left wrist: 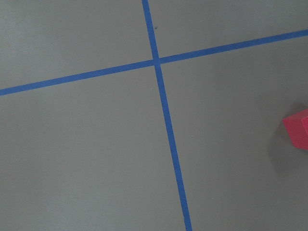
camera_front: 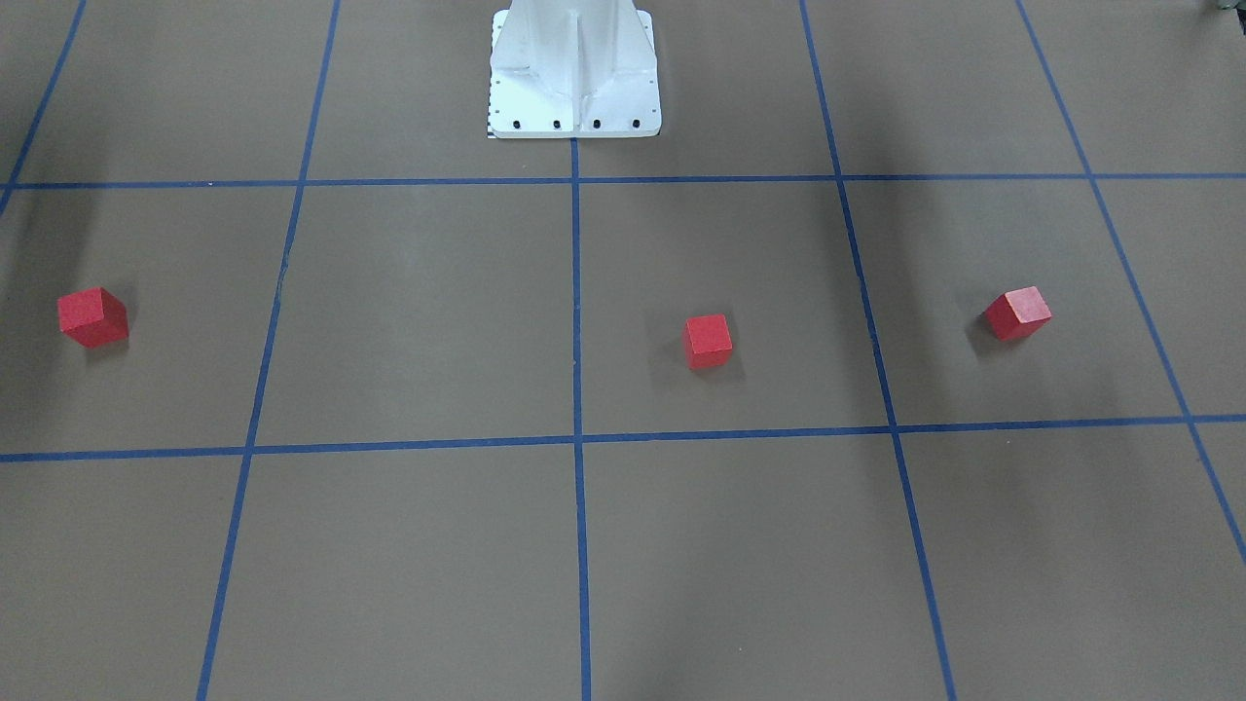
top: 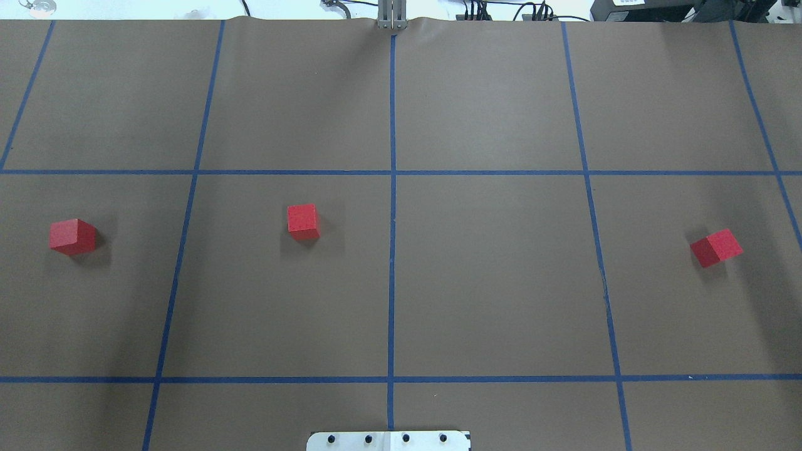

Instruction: Form red blocks into L shape at center

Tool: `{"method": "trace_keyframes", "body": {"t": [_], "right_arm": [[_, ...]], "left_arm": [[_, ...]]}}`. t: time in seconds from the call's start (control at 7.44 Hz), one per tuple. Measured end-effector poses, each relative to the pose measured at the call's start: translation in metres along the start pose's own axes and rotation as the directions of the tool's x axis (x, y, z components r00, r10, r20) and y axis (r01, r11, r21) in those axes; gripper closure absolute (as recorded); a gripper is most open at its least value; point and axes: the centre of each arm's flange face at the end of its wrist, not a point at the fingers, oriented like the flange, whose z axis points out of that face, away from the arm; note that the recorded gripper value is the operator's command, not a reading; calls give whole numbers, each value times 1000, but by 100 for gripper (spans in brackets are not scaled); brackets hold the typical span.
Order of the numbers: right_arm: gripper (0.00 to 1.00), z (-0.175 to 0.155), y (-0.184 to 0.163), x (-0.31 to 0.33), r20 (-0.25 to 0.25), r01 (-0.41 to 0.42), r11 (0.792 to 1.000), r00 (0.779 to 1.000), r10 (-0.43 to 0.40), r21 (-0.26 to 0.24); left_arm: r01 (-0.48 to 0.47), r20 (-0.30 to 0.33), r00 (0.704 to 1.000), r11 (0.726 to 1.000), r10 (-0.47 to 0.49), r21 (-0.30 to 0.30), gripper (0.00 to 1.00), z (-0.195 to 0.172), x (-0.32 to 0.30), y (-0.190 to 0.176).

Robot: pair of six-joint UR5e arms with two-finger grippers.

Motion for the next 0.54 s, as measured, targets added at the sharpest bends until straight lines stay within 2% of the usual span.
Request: {"method": "trace_keyframes", "body": {"t": [0.54], "right_arm": [[0,-16,0,-14,4,30,999,1000,-30,34]], "left_arm": [[-7,-1,1000,1000,7,7,0,-2,2,-3]]}}
